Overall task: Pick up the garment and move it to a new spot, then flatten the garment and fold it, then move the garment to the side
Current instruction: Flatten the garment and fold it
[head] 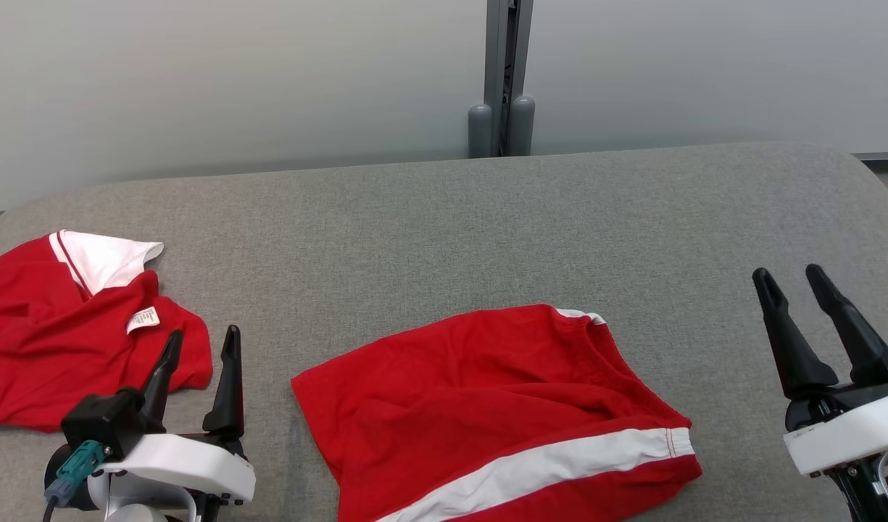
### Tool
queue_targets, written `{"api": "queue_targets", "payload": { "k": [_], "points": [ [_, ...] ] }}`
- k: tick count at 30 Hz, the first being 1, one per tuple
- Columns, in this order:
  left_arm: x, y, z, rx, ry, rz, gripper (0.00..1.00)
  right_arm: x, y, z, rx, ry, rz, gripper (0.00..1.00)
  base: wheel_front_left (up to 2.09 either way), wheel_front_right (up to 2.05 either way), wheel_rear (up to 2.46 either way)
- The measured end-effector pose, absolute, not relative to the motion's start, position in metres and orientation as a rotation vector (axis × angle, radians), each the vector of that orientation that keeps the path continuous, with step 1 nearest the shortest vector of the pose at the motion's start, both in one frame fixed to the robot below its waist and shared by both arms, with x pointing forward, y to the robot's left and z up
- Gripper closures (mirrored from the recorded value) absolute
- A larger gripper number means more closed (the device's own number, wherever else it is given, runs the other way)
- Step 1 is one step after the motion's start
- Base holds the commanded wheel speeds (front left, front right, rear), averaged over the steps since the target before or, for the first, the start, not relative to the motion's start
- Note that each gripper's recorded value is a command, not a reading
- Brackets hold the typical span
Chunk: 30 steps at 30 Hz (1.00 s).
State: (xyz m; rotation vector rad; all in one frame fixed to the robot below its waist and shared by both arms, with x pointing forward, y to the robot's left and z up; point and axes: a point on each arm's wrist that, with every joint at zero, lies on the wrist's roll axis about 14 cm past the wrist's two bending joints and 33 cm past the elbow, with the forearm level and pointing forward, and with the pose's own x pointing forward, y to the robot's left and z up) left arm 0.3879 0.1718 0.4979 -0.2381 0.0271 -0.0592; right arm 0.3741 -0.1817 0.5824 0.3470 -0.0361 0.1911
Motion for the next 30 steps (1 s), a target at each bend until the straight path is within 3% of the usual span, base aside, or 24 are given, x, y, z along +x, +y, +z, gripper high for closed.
{"api": "queue_targets", "payload": {
  "k": [10, 20, 30],
  "points": [
    [0.386, 0.178, 0.503, -0.255, -0.001, -0.031, 0.00, 0.382, -0.188, 0.586, 0.306, -0.207, 0.143, 0.00, 0.00, 0.00, 0.00],
    [0.382, 0.181, 0.509, -0.279, -0.051, 0.013, 0.00, 0.378, -0.192, 0.551, 0.332, -0.214, 0.070, 0.00, 0.00, 0.00, 0.00],
    [0.377, 0.177, 0.499, -0.287, -0.038, 0.014, 0.00, 0.379, -0.183, 0.530, 0.263, -0.152, 0.091, 0.00, 0.00, 0.00, 0.00]
  ]
}}
